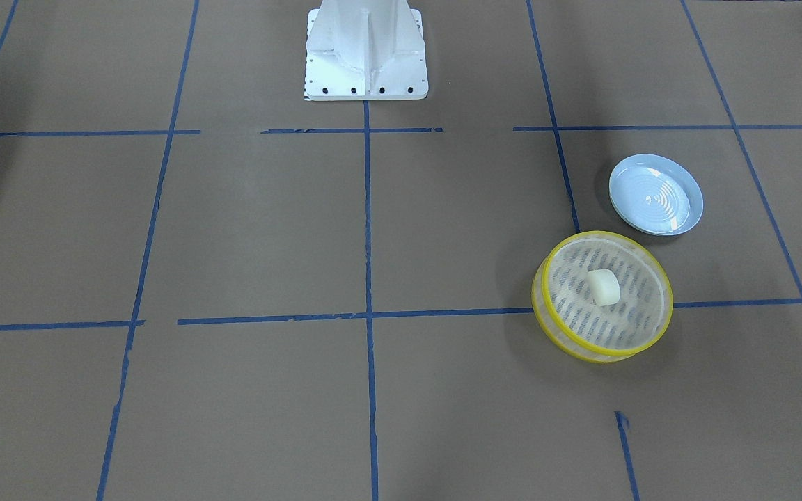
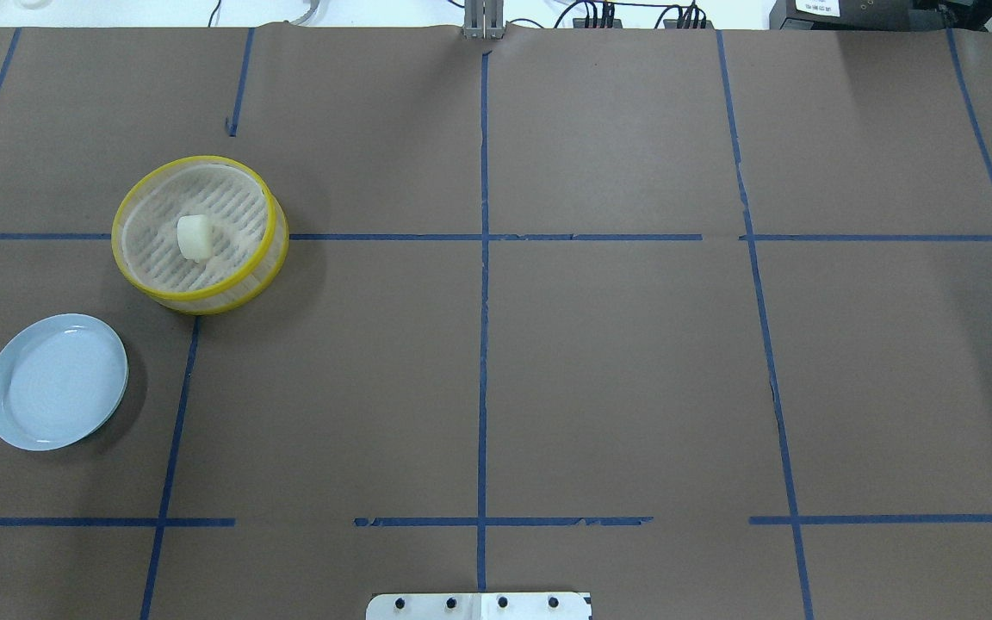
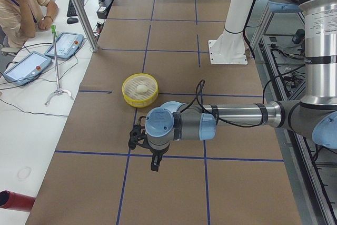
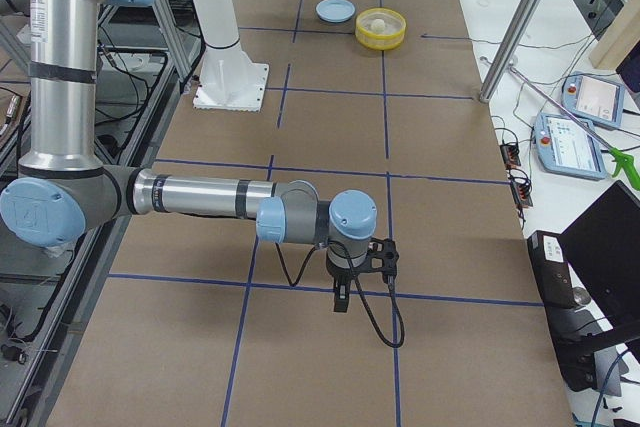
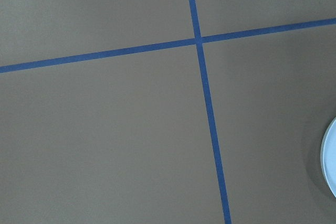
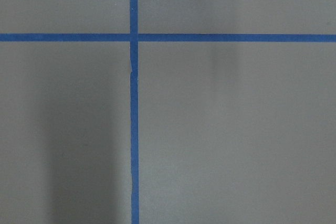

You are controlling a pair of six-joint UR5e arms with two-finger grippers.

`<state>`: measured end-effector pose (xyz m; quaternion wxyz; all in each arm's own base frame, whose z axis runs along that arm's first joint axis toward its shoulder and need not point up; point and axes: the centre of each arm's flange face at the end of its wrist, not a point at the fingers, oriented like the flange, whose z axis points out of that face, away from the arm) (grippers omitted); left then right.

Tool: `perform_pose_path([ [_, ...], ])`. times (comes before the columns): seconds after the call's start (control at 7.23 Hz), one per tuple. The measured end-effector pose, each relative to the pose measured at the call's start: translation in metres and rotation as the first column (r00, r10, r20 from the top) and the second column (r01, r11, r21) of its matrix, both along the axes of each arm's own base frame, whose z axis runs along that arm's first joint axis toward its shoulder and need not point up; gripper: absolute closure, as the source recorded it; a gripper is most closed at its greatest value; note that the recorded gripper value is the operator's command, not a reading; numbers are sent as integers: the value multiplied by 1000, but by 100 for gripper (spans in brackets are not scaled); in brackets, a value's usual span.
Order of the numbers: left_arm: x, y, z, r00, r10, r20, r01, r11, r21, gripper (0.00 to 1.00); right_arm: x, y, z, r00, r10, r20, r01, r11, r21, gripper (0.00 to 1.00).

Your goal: Place bun in steamer

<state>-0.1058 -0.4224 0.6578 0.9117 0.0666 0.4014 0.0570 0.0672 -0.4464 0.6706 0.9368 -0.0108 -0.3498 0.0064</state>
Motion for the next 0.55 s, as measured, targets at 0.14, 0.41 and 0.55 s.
perform_pose_path([
  [0.14, 0, -1, -1, 1000, 0, 1, 0, 1000, 1, 0, 0, 0, 0, 1000, 0, 0, 0, 1000, 0, 0],
  [0.41, 0, 0, -1, 1000, 0, 1, 0, 1000, 1, 0, 0, 0, 0, 1000, 0, 0, 0, 1000, 0, 0],
  [0.55, 0, 0, -1, 1000, 0, 1, 0, 1000, 1, 0, 0, 0, 0, 1000, 0, 0, 0, 1000, 0, 0],
])
